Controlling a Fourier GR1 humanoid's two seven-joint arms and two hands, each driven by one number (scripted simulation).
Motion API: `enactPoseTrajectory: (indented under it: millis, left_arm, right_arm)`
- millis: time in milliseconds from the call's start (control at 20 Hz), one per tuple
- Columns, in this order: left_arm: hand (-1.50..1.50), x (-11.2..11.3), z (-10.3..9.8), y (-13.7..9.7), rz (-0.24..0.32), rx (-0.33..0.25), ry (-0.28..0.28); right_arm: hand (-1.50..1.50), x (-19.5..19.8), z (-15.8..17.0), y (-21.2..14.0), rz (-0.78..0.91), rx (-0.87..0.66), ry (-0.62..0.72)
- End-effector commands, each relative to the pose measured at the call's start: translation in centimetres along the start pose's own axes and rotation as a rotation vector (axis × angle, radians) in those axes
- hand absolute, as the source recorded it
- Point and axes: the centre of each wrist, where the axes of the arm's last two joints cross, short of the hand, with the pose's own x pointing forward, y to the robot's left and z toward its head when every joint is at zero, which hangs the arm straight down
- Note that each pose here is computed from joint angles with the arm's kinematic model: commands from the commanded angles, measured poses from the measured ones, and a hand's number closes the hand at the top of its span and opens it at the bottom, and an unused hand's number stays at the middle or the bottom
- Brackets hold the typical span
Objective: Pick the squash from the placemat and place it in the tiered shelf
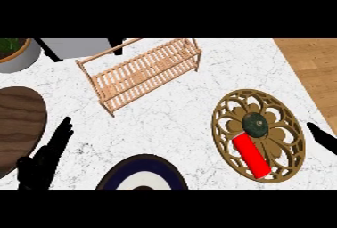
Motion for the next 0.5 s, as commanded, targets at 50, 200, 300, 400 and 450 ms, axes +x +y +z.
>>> enactPoseTrajectory:
  millis: [50,200,300,400,450]
  left_arm:
    - [0.0,-0.6,-0.2,-1.6,0.003,-0.095,0.042]
    - [0.0,-0.5,-2.4,-2.2,0.013,-0.12,0.025]
    - [0.0,0.8,-3.2,-0.8,-0.004,-0.132,0.012]
    - [0.0,-0.2,-3.5,-2.2,-0.015,-0.151,0.017]
    - [0.0,-1.6,-2.3,-3.8,-0.014,-0.131,0.014]
  right_arm:
    - [-1.5,-2.2,5.3,-3.6,-0.101,-0.181,-0.019]
    - [-1.5,0.3,8.2,-3.4,-0.094,-0.095,-0.123]
    - [-1.5,1.6,9.0,-4.4,-0.044,-0.038,-0.114]
    - [-1.5,3.1,10.2,-4.0,-0.011,-0.001,-0.088]
    - [-1.5,2.1,12.8,-2.7,-0.017,0.051,-0.067]
